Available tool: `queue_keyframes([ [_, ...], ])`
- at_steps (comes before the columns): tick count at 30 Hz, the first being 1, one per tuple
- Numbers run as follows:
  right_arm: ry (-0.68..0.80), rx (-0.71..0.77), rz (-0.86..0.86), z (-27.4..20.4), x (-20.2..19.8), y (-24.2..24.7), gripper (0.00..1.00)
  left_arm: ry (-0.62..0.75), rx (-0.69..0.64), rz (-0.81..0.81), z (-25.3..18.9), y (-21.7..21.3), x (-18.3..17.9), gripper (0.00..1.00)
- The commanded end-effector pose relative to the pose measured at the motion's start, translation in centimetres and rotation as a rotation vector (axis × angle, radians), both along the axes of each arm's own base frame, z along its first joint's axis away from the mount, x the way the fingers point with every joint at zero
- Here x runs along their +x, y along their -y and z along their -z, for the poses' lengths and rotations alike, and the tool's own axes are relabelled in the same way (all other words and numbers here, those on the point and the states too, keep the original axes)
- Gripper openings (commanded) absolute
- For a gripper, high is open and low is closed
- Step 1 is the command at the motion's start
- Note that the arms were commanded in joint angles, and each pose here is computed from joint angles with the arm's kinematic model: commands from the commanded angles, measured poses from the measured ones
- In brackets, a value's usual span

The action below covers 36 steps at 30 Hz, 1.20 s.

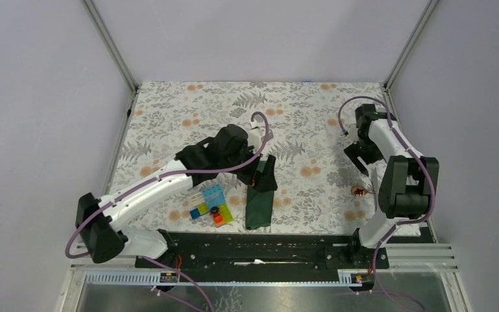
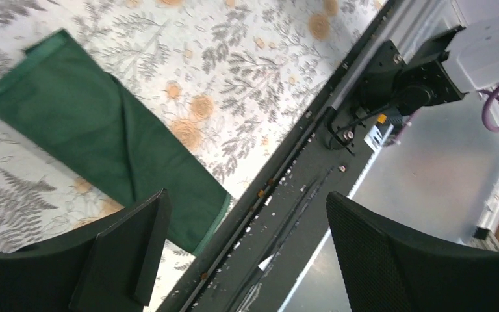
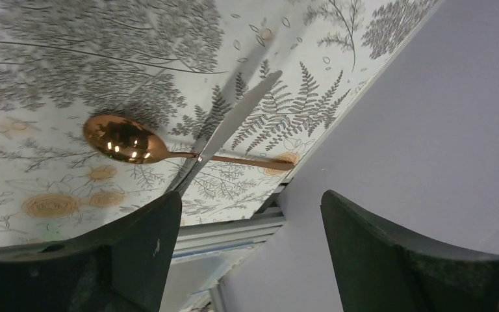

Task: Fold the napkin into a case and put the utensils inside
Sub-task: Pick up the knife from the corner of the board.

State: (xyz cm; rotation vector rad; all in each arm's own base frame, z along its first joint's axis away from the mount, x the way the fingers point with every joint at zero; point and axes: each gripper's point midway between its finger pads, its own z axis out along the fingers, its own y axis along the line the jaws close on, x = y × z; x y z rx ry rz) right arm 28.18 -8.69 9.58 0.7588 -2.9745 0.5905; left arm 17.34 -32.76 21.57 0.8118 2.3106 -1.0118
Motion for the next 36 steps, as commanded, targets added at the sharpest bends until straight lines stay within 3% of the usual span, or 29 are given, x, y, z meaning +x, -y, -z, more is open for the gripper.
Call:
queue_keyframes([
  [1, 0.118, 0.06, 0.107, -0.3, 0.1, 2.7, 0.86, 0.149, -0.026, -0.065, -2.0, -0.9, 1.6, 0.96],
  [5, 0.202, 0.182, 0.214, 0.8, 0.7, 2.8, 0.88, 0.187, 0.01, -0.066, -1.6, -1.0, 1.1, 0.98],
  [13, 0.181, 0.329, 0.371, 3.7, 0.1, 1.4, 0.82, 0.246, 0.045, -0.027, -1.7, -0.4, -0.4, 0.99],
  [36, 0.108, 0.223, 0.424, 8.3, -1.5, 3.2, 0.41, 0.263, 0.069, -0.03, -1.2, -0.2, -0.6, 0.99],
])
